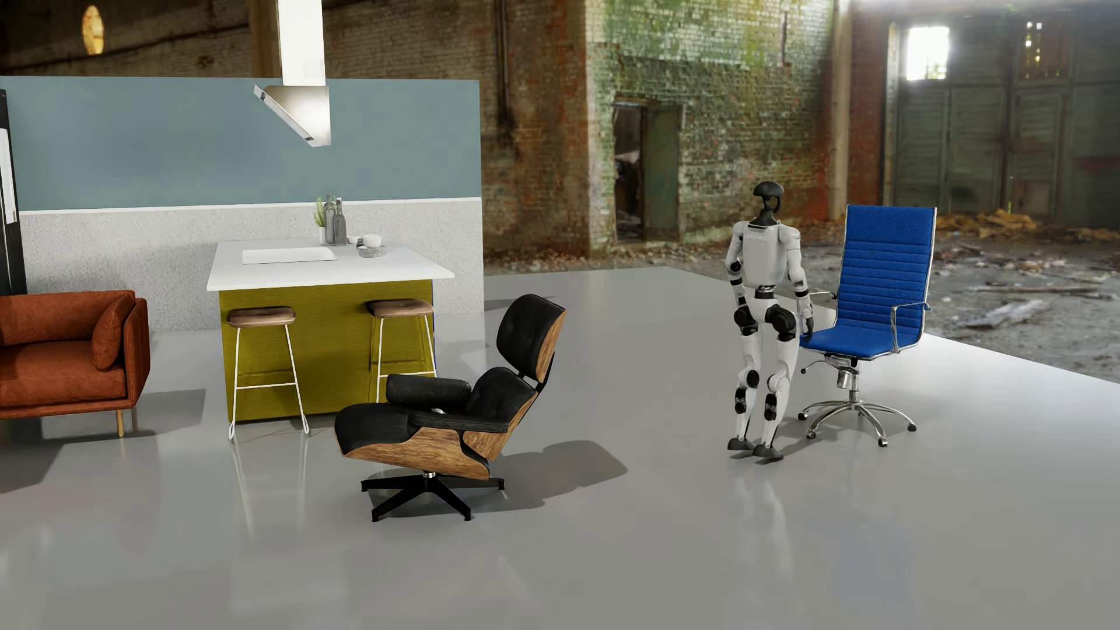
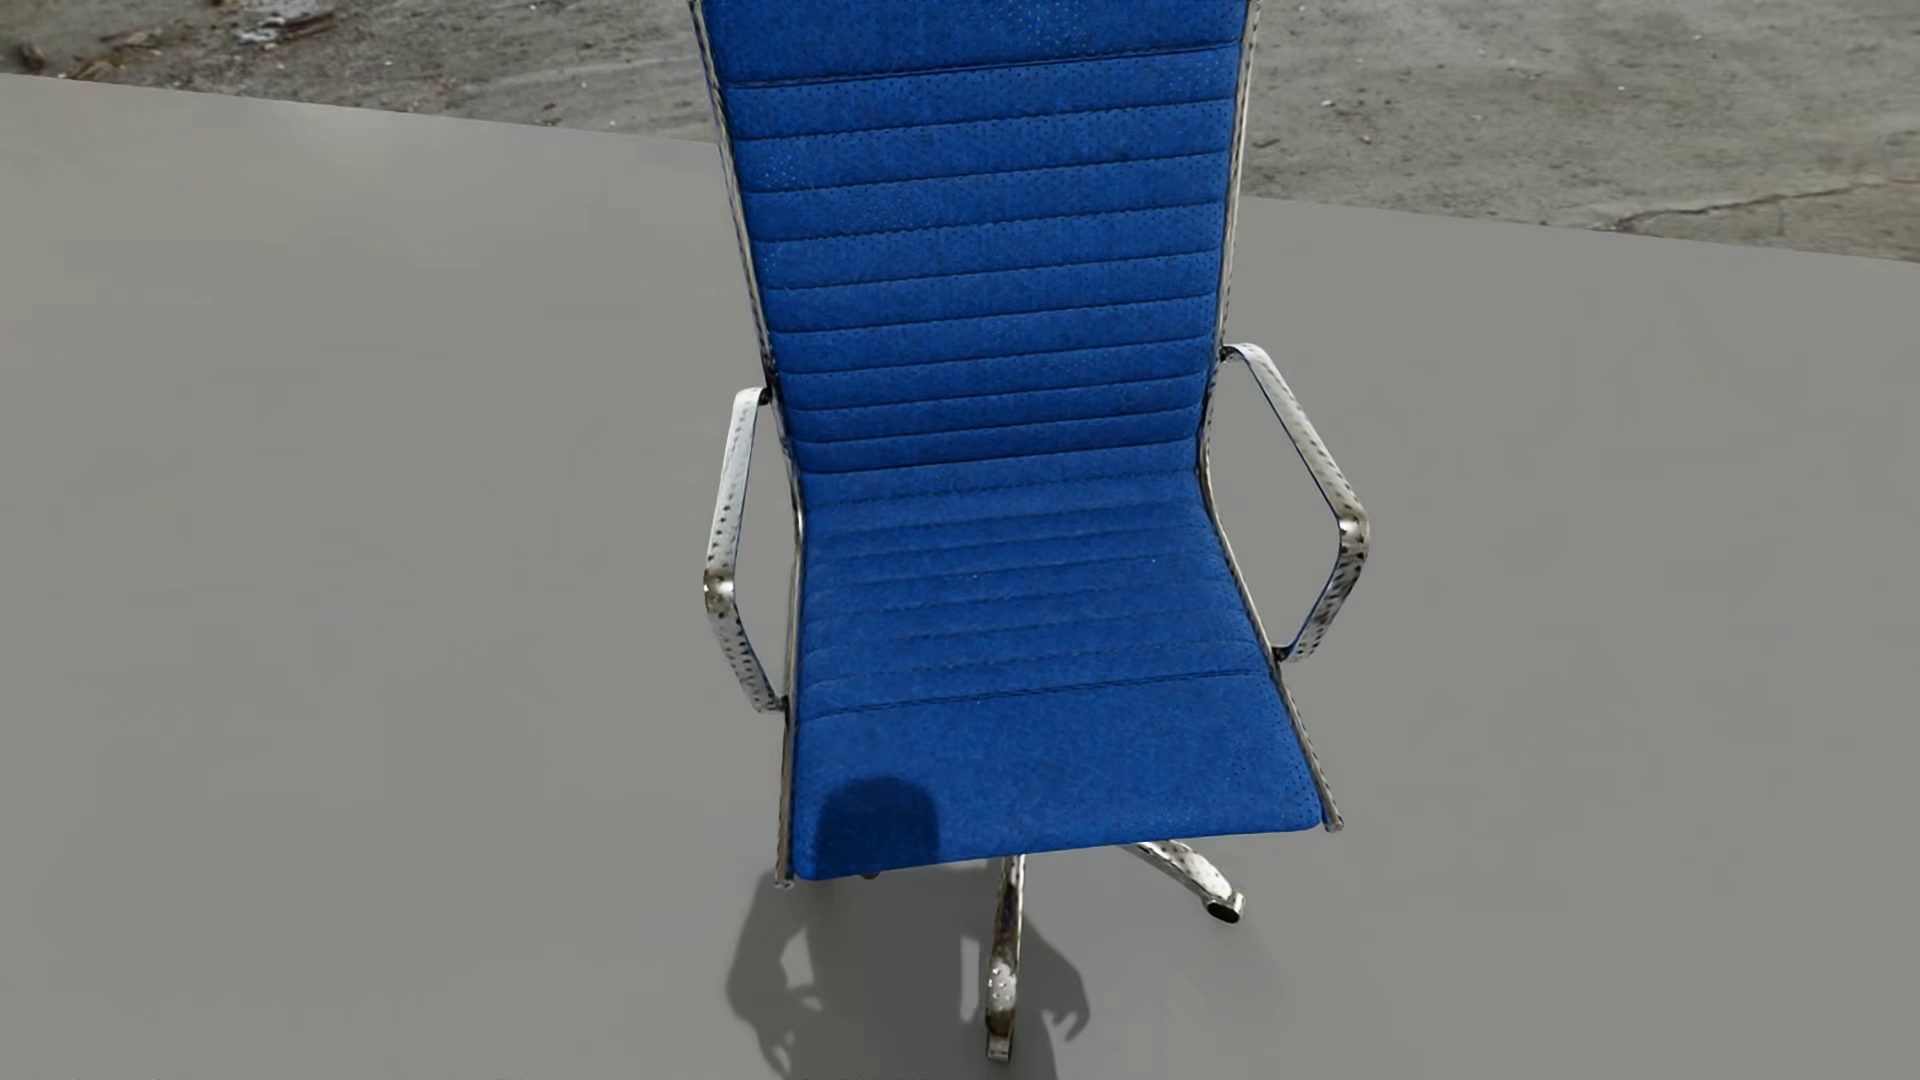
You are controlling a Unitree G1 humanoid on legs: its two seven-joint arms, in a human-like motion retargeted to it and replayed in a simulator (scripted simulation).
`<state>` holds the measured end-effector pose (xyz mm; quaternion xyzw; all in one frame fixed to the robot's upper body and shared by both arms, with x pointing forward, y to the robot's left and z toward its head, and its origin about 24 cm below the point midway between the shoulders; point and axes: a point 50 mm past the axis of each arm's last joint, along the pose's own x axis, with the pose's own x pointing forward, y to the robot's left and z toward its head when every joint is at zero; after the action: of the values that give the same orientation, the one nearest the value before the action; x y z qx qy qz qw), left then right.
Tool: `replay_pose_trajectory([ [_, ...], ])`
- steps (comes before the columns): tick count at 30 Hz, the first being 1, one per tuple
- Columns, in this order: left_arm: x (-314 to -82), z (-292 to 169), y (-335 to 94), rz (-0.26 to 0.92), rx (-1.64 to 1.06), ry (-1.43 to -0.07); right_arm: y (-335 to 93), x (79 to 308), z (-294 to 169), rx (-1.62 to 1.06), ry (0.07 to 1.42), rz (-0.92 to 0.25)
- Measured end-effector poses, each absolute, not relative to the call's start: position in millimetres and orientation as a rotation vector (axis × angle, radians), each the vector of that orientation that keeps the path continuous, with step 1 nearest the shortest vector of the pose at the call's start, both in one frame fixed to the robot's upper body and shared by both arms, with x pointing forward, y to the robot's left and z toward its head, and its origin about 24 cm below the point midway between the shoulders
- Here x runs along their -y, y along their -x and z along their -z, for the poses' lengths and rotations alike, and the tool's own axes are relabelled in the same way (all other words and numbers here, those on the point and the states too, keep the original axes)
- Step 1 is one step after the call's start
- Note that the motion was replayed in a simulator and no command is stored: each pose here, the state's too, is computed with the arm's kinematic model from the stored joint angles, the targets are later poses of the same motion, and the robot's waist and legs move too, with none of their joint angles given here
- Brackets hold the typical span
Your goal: Stand still
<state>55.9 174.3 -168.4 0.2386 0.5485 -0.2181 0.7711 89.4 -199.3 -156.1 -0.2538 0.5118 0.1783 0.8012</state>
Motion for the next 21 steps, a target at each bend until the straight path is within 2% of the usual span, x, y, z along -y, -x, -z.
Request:
replay_pose_trajectory([
  [8, -175.6, 168.6, -52.9, 0.477, -1.196, -0.522, -90.4, 199.9, 156.2, -1.099, 0.548, -0.383],
  [16, -181.7, 168.8, -52.2, 0.432, -1.212, -0.505, -88.9, 203.9, 155.6, -1.103, 0.544, -0.366],
  [21, -180.4, 168.8, -53.4, 0.457, -1.206, -0.524, -88.6, 205.1, 155.4, -1.103, 0.550, -0.368],
])
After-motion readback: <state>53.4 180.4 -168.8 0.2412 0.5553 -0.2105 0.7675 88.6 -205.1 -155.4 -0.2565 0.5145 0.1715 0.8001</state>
